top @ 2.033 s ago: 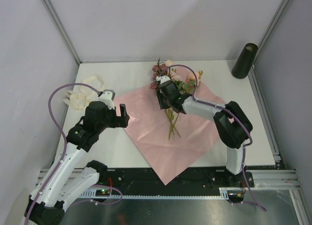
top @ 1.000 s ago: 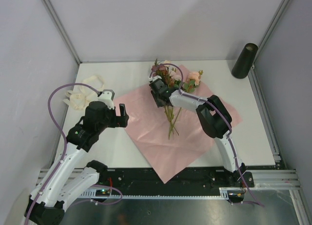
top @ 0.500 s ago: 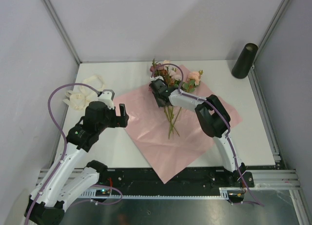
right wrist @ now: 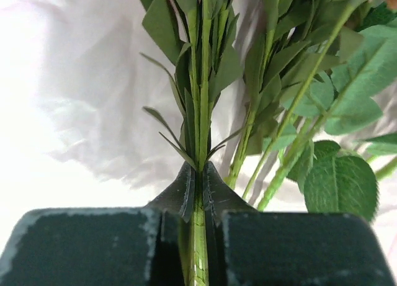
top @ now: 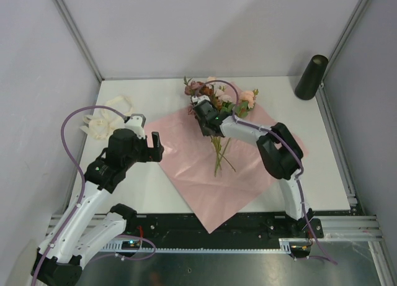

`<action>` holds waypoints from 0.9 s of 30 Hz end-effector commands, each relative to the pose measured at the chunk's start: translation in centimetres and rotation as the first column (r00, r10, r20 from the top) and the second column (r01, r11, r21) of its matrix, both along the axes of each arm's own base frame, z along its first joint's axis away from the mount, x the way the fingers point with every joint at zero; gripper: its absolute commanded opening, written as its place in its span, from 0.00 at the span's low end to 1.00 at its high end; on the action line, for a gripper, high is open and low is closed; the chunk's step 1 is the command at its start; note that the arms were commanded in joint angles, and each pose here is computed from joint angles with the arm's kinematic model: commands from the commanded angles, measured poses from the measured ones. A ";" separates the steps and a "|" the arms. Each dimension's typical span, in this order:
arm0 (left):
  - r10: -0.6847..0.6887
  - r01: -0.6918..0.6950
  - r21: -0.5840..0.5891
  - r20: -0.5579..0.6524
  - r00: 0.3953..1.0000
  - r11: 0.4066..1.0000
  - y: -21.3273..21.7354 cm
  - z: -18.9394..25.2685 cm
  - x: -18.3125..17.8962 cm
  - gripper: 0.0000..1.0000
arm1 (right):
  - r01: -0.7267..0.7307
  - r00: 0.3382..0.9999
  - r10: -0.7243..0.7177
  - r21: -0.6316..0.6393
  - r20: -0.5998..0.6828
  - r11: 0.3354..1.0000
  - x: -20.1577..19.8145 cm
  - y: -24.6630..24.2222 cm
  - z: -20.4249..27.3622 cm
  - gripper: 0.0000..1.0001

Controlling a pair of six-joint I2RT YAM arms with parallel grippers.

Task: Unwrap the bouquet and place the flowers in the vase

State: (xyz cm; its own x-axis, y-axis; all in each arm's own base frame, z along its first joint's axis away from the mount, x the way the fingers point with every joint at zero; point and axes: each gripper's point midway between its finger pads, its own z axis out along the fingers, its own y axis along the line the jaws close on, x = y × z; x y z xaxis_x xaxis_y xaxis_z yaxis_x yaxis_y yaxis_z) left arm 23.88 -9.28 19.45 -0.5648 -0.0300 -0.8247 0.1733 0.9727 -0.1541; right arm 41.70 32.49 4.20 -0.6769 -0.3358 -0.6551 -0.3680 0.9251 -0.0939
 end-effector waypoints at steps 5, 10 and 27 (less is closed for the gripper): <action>0.002 -0.002 0.024 0.020 1.000 1.000 0.4 0.1 0.1 1.00 | -0.128 0.957 0.023 0.351 0.288 0.928 -0.7 2.7 15.8 0.00; 0.000 -0.001 0.023 0.021 1.000 1.000 0.4 0.1 0.1 1.00 | -0.201 0.885 -0.031 0.442 0.464 0.874 -0.7 0.6 23.9 0.00; -0.010 0.010 0.017 0.025 1.000 1.000 0.2 0.2 0.0 1.00 | -0.190 0.054 -0.334 0.338 0.941 0.922 5.8 -24.2 47.5 0.00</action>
State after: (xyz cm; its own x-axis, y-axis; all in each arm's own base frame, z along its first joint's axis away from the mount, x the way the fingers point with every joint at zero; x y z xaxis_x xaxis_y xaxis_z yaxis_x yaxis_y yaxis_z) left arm 23.87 -9.28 19.42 -0.5653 -0.0286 -0.8244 0.1744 0.9726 -0.1534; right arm 48.41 13.23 44.44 0.3704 0.1184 -0.9213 -0.2008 0.9786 0.0450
